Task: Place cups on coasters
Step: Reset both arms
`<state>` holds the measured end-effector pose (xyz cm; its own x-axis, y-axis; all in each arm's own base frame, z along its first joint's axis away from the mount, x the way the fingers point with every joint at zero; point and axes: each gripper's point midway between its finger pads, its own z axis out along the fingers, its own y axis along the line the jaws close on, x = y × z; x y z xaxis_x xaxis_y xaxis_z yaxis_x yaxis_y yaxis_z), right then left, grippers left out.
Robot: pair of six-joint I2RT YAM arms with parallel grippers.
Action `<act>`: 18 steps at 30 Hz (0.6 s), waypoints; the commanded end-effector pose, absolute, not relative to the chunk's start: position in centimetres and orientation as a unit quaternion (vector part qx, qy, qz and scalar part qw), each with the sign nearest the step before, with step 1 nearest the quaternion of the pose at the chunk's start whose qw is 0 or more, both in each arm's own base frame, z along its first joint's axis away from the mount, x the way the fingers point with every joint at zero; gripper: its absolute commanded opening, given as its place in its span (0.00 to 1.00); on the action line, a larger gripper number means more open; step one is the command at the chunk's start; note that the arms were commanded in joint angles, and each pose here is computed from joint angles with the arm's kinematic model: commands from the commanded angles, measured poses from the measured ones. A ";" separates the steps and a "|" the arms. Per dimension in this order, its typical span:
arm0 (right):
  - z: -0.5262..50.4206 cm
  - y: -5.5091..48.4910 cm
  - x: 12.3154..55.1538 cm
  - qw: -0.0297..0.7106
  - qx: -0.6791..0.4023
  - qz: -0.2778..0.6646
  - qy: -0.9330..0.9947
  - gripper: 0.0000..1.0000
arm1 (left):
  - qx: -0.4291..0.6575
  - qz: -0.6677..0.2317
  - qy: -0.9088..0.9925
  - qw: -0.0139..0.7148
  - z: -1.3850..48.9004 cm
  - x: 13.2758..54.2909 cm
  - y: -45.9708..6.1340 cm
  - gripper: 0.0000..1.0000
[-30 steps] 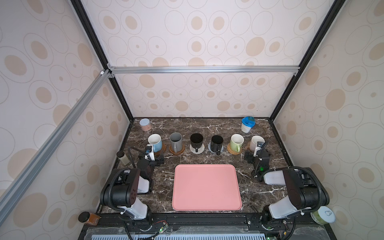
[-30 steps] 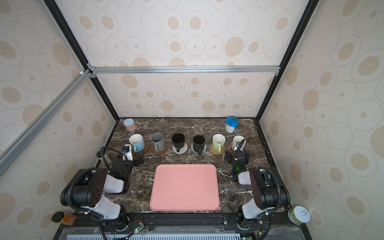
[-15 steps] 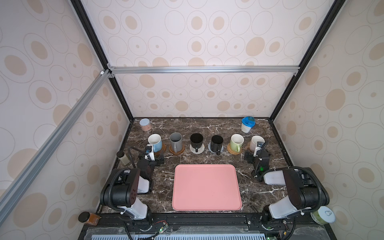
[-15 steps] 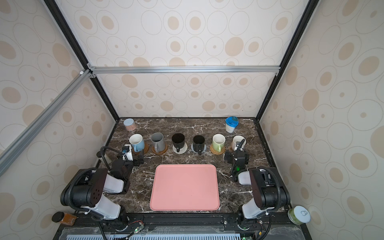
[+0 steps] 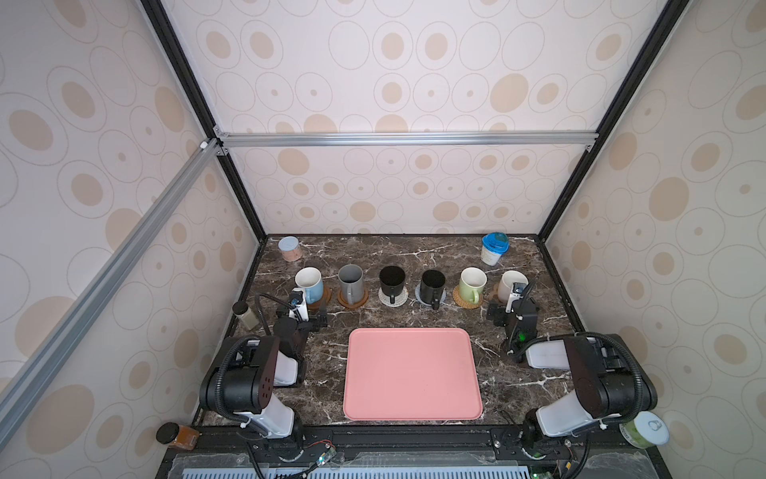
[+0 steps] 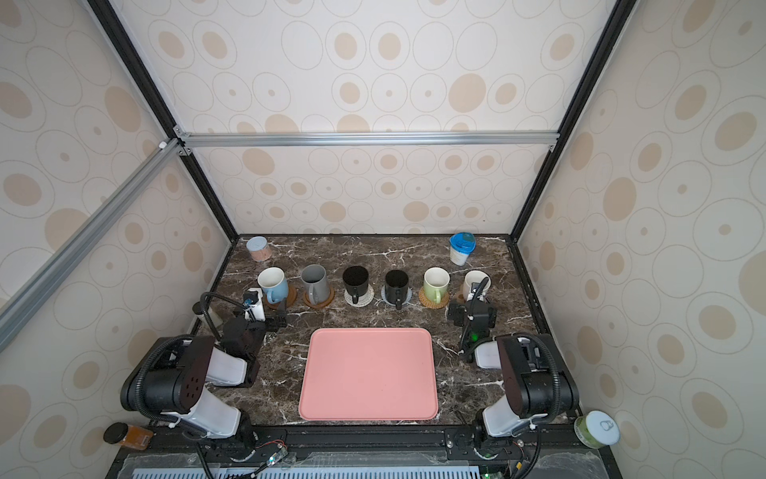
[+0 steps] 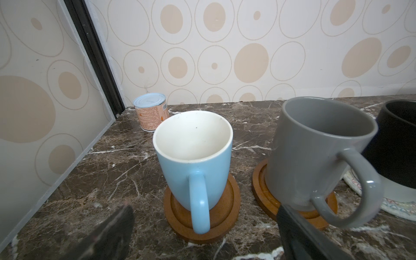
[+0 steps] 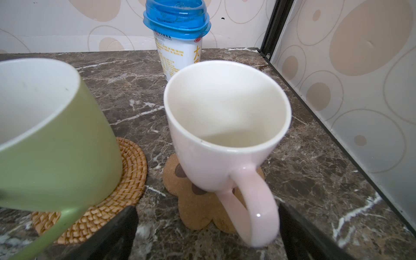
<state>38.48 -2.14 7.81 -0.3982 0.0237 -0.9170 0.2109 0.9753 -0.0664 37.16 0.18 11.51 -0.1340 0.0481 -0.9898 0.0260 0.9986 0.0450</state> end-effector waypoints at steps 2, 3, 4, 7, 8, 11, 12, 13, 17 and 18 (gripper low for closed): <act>8.7 -2.2 39.3 0.549 0.066 -0.090 0.828 1.00 | 0.037 0.015 0.734 0.678 13.1 37.7 -0.1 1.00; 8.7 -2.2 39.3 0.548 0.066 -0.090 0.829 1.00 | 0.037 0.016 0.733 0.679 13.1 37.7 0.0 1.00; 8.6 -2.2 39.3 0.548 0.065 -0.090 0.829 1.00 | 0.037 0.016 0.733 0.679 13.1 37.7 0.0 1.00; 8.6 -2.2 39.3 0.549 0.065 -0.090 0.829 1.00 | 0.037 0.016 0.733 0.679 13.1 37.7 0.0 1.00; 8.7 -2.1 39.2 0.551 0.064 -0.089 0.827 1.00 | 0.037 0.016 0.733 0.679 13.1 37.7 0.0 1.00; 8.8 -2.1 39.1 0.554 0.062 -0.088 0.825 1.00 | 0.037 0.015 0.734 0.678 13.1 37.7 0.0 1.00; 8.9 -2.0 39.1 0.554 0.062 -0.088 0.825 1.00 | 0.037 0.016 0.734 0.678 13.1 37.7 0.0 1.00; 8.8 -2.0 39.1 0.554 0.062 -0.088 0.826 1.00 | 0.037 0.016 0.734 0.678 13.1 37.7 0.0 1.00; 8.9 -2.0 39.1 0.554 0.063 -0.087 0.825 1.00 | 0.037 0.015 0.734 0.678 13.1 37.7 0.0 1.00; 8.8 -2.0 39.1 0.554 0.062 -0.088 0.826 1.00 | 0.037 0.015 0.733 0.679 13.1 37.7 0.0 1.00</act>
